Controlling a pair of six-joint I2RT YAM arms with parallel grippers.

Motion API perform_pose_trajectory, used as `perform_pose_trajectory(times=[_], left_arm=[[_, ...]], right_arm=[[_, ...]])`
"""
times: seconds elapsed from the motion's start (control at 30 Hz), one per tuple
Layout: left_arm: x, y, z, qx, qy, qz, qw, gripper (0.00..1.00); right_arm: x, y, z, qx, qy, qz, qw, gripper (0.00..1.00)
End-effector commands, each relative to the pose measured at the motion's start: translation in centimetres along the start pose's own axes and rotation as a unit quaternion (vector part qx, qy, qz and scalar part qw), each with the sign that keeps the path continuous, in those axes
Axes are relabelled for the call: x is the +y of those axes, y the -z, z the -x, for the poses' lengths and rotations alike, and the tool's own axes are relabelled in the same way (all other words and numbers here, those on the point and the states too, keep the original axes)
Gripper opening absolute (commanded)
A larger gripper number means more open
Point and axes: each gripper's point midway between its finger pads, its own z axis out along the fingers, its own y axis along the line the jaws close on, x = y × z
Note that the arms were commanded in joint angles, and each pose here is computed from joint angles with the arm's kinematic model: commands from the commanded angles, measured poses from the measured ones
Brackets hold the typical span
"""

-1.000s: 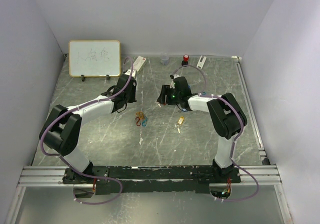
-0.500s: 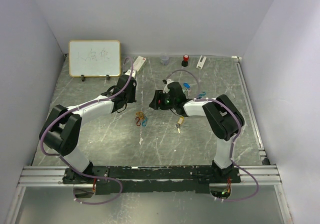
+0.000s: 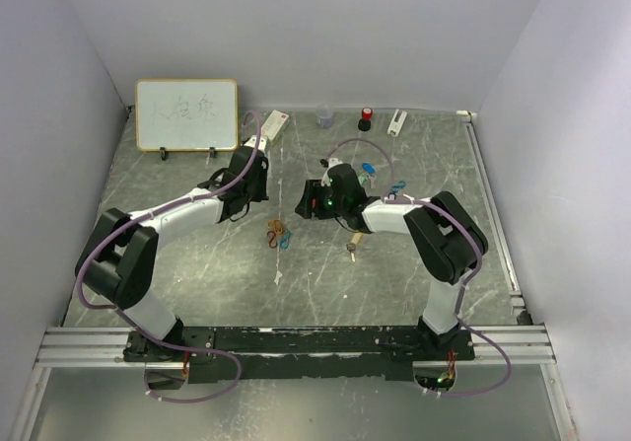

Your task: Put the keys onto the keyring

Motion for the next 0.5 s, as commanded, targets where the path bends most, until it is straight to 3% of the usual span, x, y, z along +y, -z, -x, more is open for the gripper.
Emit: perform_pose_trajectory(times=[0.0, 0.2, 0.47], left_arm=[[0.1, 0.9, 1.4, -0.017, 0.009, -0.002, 1.000, 0.07], [-0.1, 1.0, 1.3, -0.015, 0.010, -0.008, 1.000, 0.07], [-0.3, 0.8, 1.2, -0.013, 0.010, -0.011, 1.000, 0.07]], right_arm=[[-0.2, 1.8, 1.9, -0.029, 0.022, -0.029, 0.999, 0.58], [-2.8, 2.7, 3.1, -0.037, 0.049, -0.077, 0.995, 0.58], [-5.6, 2.1, 3.1, -0.026, 0.029, -0.057, 0.998, 0.57]])
